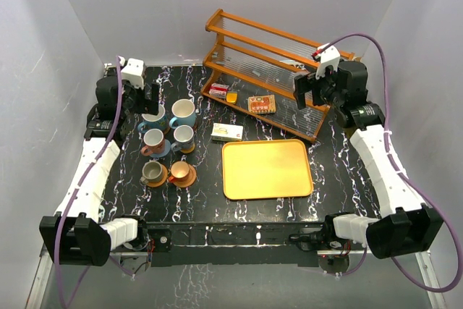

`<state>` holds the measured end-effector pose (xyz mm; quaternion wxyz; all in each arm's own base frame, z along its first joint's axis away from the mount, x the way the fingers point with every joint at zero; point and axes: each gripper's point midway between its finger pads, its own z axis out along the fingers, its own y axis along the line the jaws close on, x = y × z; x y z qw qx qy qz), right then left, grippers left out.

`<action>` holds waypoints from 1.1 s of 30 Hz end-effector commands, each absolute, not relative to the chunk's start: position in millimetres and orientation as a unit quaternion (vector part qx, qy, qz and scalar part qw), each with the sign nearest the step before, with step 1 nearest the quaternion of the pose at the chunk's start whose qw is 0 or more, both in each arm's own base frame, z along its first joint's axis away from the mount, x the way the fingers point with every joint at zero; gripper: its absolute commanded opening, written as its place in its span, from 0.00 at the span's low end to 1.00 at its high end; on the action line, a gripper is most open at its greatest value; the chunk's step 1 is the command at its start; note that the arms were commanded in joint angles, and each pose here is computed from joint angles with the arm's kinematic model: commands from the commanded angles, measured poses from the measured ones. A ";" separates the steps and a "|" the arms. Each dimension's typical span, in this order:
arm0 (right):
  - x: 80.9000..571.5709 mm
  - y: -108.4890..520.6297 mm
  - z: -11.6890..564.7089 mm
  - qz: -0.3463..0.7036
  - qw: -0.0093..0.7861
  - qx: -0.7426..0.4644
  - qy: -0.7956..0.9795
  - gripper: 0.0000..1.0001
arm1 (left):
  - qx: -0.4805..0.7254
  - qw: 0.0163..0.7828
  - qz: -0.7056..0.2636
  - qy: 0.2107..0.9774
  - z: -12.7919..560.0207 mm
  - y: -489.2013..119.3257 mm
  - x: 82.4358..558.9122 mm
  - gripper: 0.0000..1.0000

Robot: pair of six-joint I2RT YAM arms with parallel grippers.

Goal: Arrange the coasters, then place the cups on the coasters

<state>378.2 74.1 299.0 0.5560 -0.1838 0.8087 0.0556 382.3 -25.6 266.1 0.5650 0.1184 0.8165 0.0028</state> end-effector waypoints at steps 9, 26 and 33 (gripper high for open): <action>356.9 63.0 339.4 0.036 0.604 -0.182 0.775 0.98 | 0.080 0.615 0.018 0.784 319.0 -14.7 358.9 0.99; 341.0 57.9 353.2 0.047 0.617 -0.187 0.763 0.98 | 0.082 0.629 0.011 0.773 330.3 -15.1 334.1 0.99; 340.6 59.2 349.3 0.052 0.614 -0.192 0.764 0.98 | 0.087 0.624 0.010 0.777 322.0 -16.2 334.7 0.99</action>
